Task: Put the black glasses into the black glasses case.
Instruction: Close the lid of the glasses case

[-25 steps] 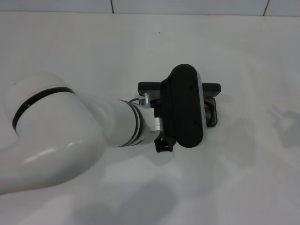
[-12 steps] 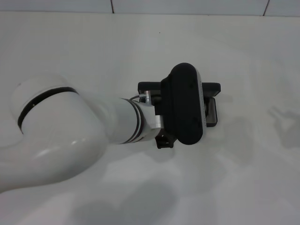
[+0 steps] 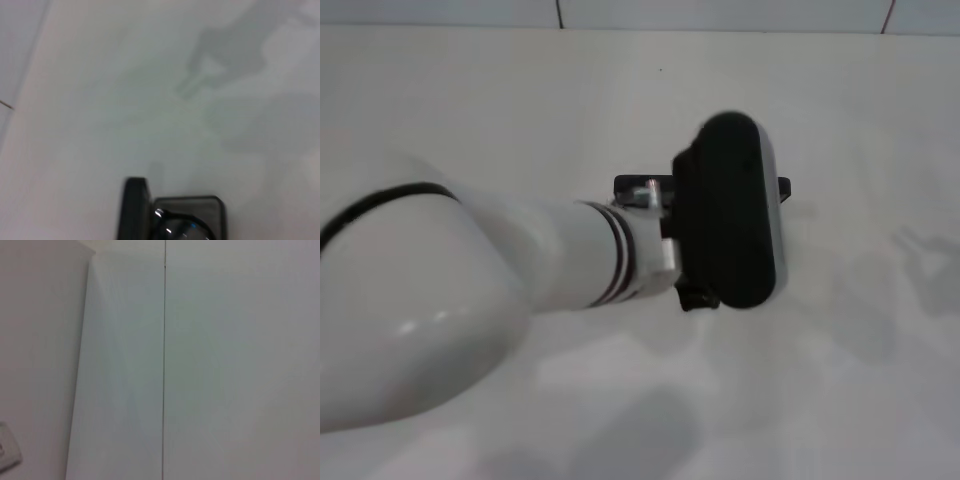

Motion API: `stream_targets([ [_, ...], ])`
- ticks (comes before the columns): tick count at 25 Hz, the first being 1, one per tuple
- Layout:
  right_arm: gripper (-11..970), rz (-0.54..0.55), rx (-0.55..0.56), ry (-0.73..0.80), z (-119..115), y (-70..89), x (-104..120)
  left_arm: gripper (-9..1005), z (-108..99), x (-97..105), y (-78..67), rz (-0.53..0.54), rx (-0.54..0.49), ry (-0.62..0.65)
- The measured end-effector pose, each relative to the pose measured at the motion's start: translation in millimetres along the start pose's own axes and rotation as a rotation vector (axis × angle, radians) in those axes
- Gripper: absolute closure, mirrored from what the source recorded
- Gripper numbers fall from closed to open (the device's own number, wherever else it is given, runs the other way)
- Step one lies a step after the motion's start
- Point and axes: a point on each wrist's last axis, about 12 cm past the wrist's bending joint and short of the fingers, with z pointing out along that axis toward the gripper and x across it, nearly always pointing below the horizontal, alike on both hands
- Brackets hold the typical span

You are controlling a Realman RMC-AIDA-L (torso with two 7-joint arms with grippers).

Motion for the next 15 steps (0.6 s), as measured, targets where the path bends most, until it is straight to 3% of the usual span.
stream_targets([
  [5, 866, 0.065, -0.018, 0.019, 10.9, -12.4, -2.7, 718, -17.9, 1.0, 18.4, -0.115, -0.077, -0.073],
  [9, 839, 0.148, -0.126, 0.125, 33.8, -30.5, -7.0, 718, -36.7, 0.8, 40.4, -0.270, -0.119, -0.226],
  [15, 798, 0.108, -0.280, 0.231, 70.0, -37.0, -17.7, 719, -56.4, 13.0, 69.0, -0.434, -0.094, -0.494],
])
